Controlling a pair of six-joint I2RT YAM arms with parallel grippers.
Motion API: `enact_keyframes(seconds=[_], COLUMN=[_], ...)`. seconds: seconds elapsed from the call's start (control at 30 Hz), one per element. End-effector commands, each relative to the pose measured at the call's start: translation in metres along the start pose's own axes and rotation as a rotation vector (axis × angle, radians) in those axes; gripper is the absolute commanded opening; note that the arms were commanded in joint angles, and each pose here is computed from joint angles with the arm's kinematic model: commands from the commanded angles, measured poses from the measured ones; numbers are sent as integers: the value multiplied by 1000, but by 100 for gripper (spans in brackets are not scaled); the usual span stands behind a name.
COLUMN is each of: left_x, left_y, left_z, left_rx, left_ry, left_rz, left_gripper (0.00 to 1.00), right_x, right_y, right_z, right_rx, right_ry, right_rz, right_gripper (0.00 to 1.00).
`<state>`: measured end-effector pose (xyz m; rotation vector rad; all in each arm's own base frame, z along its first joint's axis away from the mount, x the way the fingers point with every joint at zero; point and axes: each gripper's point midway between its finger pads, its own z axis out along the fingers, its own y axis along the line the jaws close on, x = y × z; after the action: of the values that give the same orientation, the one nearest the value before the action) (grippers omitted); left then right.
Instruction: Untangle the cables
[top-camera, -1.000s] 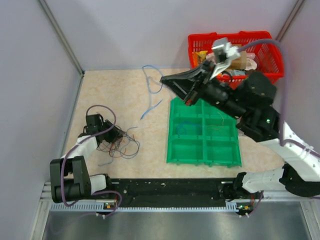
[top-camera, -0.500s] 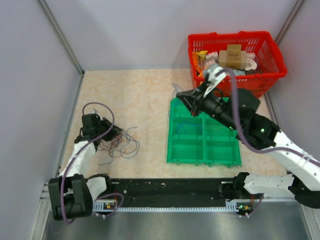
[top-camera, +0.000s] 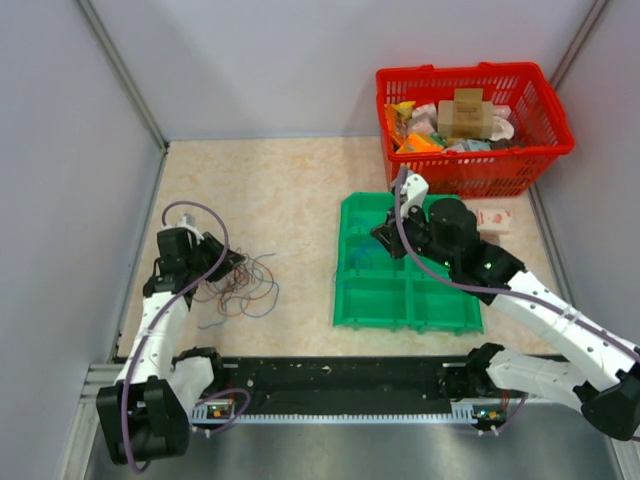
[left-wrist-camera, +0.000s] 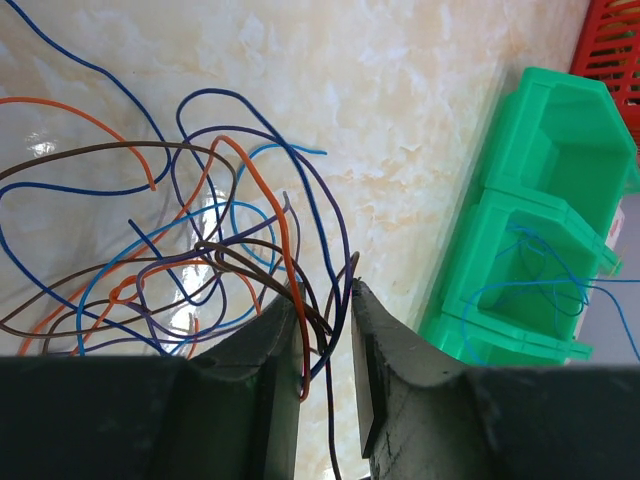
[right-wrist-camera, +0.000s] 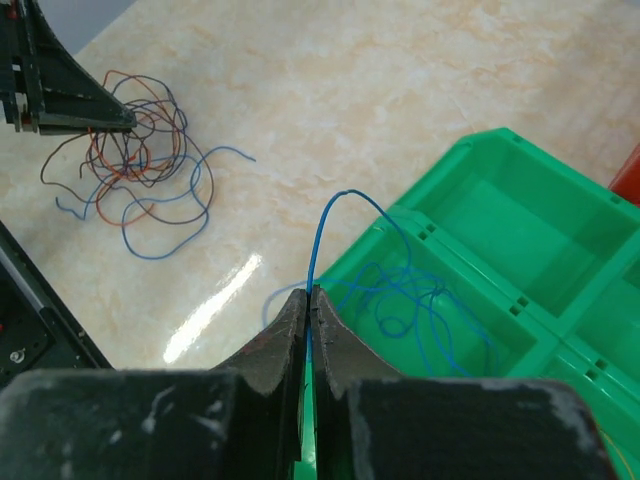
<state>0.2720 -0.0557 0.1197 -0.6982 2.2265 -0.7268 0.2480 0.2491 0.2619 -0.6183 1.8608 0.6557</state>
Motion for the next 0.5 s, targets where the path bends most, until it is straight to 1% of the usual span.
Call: enact_keyframes(seconds=[0.0,0.03,0.2,0.33,0.4,0.47], left_x=[-17,-16,-17,-18,-18,-19], left_y=[-18,-19,-22,-22,-23,-24], left_z=[-10,-9,-10,-13,-14,-14], left_rx=[53,57,64,59,63,65], left_ry=[-53,-48,-41,-51,-53,-53], left_rz=[48,47,49,56,58,56], left_gripper=[30,30,30,31,31,31], right_x=[-32,-31,-16,-11,-13,-10], right_y=[-8,-15,-34,-55,-59,-64], right_z=[-25,-29,-38,-51,-55,-56], right_rx=[56,97,189,318,348,387], right_ry=[-115,-114,-72,-80,-89,-66], right_rz=[-29,-36,-36,5,24,43], right_gripper=[0,0,0,0,0,0])
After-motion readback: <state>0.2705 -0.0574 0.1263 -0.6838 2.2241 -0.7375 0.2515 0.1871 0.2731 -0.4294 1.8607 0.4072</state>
